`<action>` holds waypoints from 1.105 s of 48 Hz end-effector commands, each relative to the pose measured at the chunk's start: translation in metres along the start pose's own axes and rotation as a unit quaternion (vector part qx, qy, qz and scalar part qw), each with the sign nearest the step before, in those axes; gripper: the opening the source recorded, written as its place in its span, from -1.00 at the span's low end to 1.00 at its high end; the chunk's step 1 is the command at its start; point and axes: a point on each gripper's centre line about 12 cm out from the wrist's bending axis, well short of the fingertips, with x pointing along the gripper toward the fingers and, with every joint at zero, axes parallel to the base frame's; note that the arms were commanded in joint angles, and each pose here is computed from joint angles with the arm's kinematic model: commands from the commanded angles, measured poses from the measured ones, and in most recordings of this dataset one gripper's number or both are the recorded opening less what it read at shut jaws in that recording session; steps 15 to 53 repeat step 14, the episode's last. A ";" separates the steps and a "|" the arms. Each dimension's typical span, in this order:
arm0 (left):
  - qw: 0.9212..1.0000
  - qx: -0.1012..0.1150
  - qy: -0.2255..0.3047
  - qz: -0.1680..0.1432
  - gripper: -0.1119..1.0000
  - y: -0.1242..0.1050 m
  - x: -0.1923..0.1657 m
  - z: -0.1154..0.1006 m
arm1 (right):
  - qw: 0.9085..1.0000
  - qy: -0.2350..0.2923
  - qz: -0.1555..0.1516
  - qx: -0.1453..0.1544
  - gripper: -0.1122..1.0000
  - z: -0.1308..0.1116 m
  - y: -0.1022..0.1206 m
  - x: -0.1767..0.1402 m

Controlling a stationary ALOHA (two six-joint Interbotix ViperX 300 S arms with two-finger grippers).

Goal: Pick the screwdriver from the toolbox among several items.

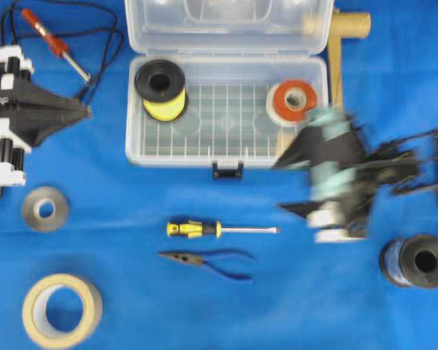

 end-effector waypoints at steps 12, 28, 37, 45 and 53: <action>1.000 -0.001 -0.011 -0.004 -0.80 -0.002 0.002 0.007 | 0.989 -0.137 0.050 0.001 0.47 -0.062 -0.025 -0.075; 1.000 -0.001 -0.010 -0.005 -0.79 -0.002 0.002 0.006 | 0.988 -0.145 0.053 0.000 0.47 -0.070 -0.028 -0.078; 1.000 -0.001 -0.010 -0.005 -0.79 -0.002 0.002 0.006 | 0.988 -0.145 0.053 0.000 0.47 -0.070 -0.028 -0.078; 1.000 -0.001 -0.010 -0.005 -0.79 -0.002 0.002 0.006 | 0.988 -0.145 0.053 0.000 0.47 -0.070 -0.028 -0.078; 1.000 -0.001 -0.010 -0.005 -0.79 -0.002 0.002 0.006 | 0.988 -0.145 0.053 0.000 0.47 -0.070 -0.028 -0.078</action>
